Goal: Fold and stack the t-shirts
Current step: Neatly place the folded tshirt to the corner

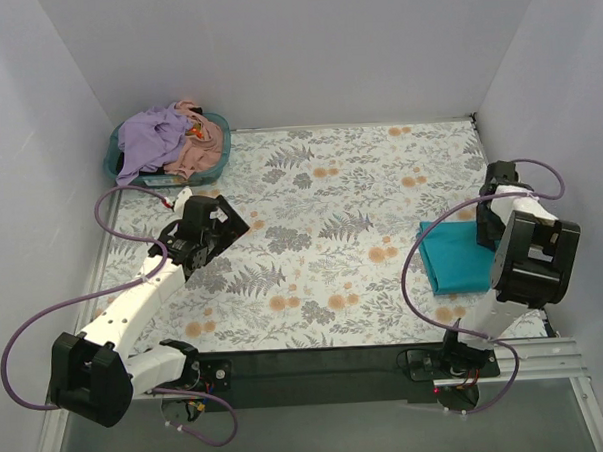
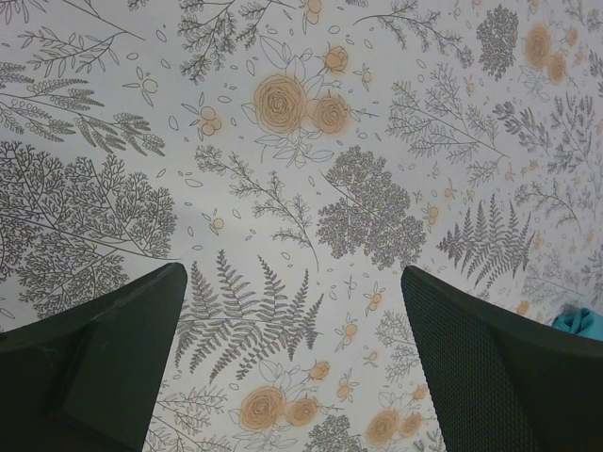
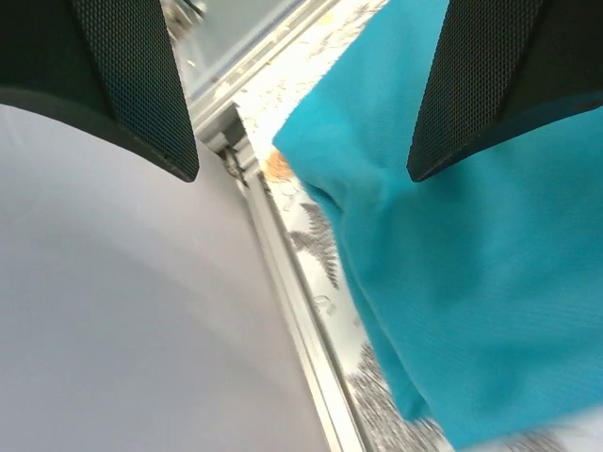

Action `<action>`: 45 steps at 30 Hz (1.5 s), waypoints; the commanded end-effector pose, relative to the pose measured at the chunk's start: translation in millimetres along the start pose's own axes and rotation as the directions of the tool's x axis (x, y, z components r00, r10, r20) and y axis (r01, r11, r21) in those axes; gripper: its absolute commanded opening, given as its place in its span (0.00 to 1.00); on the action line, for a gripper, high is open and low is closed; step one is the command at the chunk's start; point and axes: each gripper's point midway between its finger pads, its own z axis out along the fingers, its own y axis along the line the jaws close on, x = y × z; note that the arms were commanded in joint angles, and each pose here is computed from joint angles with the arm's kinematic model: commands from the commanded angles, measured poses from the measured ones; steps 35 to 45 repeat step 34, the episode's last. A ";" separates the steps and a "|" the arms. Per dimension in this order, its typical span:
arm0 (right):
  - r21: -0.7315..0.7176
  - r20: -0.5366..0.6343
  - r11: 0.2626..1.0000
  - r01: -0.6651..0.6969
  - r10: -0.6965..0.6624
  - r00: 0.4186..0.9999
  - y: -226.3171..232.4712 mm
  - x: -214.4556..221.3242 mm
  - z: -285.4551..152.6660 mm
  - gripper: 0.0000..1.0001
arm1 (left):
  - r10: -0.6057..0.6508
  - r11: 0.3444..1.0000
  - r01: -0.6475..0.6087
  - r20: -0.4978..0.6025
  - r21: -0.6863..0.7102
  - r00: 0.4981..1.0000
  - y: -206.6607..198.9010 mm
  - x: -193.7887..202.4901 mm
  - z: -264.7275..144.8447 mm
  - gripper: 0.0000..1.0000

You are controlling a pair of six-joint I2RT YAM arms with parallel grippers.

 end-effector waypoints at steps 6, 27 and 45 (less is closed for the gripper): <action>-0.410 0.346 0.910 -0.067 0.223 0.911 41.3 -69.8 -106.5 0.98 | -0.044 0.999 0.045 0.035 -0.016 0.998 -3.1 -15.1 -12.1 0.98; -0.928 0.373 0.278 0.250 0.650 0.662 146.7 41.5 -286.9 0.98 | -0.130 0.991 0.131 0.114 -0.008 0.985 20.4 -25.0 -68.9 0.98; -0.916 0.396 0.344 0.207 0.690 0.606 128.9 48.0 -277.0 0.98 | -0.134 0.991 0.135 0.114 0.002 0.984 24.6 -22.3 -75.4 0.98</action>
